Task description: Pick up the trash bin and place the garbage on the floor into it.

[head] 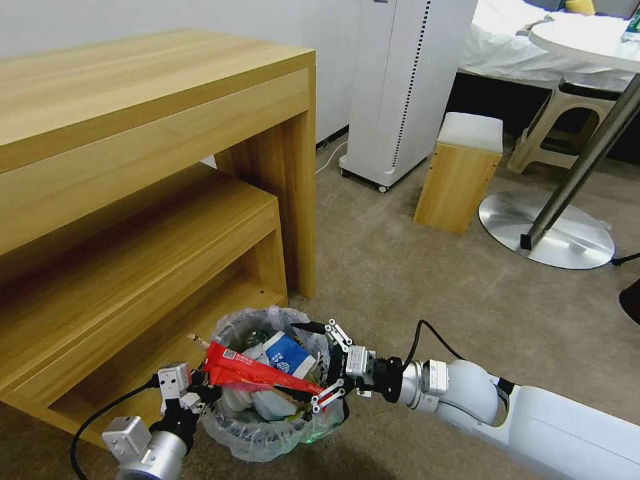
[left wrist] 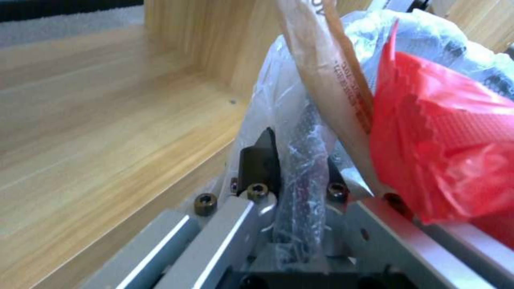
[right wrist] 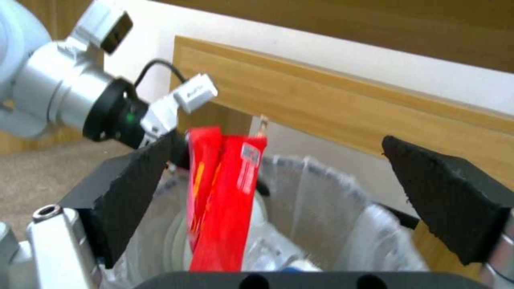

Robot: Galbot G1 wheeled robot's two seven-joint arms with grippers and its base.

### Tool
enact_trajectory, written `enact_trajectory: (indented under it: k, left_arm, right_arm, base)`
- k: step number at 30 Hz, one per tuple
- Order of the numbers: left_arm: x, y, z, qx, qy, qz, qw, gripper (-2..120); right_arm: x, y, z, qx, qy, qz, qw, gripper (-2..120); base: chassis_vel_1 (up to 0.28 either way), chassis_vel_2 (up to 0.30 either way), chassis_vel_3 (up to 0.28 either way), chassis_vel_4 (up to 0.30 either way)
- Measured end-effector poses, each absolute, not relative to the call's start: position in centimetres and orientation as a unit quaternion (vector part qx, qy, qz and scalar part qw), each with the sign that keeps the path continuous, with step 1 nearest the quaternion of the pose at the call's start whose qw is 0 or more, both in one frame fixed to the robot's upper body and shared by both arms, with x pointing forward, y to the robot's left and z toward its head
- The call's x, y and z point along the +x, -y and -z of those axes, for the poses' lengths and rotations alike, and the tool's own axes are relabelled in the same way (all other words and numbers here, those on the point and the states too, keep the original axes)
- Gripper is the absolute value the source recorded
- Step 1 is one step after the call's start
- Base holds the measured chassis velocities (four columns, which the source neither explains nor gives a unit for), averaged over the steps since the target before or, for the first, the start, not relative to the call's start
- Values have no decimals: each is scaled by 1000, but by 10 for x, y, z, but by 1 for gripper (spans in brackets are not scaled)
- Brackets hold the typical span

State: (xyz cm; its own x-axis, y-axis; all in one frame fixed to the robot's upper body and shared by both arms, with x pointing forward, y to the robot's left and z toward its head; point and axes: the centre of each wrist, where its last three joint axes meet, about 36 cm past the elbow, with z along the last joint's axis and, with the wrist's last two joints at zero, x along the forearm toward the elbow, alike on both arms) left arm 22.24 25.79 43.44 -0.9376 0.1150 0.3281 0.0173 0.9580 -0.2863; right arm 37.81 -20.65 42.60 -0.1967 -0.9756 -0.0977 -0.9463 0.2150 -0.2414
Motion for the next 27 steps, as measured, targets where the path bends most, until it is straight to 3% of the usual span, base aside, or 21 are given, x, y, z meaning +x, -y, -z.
enact_trajectory:
  k: [27]
  left_arm:
    - [237, -283, -389, 4, 949, -185, 256, 2]
  right_arm:
    - [408, 233, -464, -564, -803, 72, 177, 100]
  base:
    - [0, 0, 0, 0]
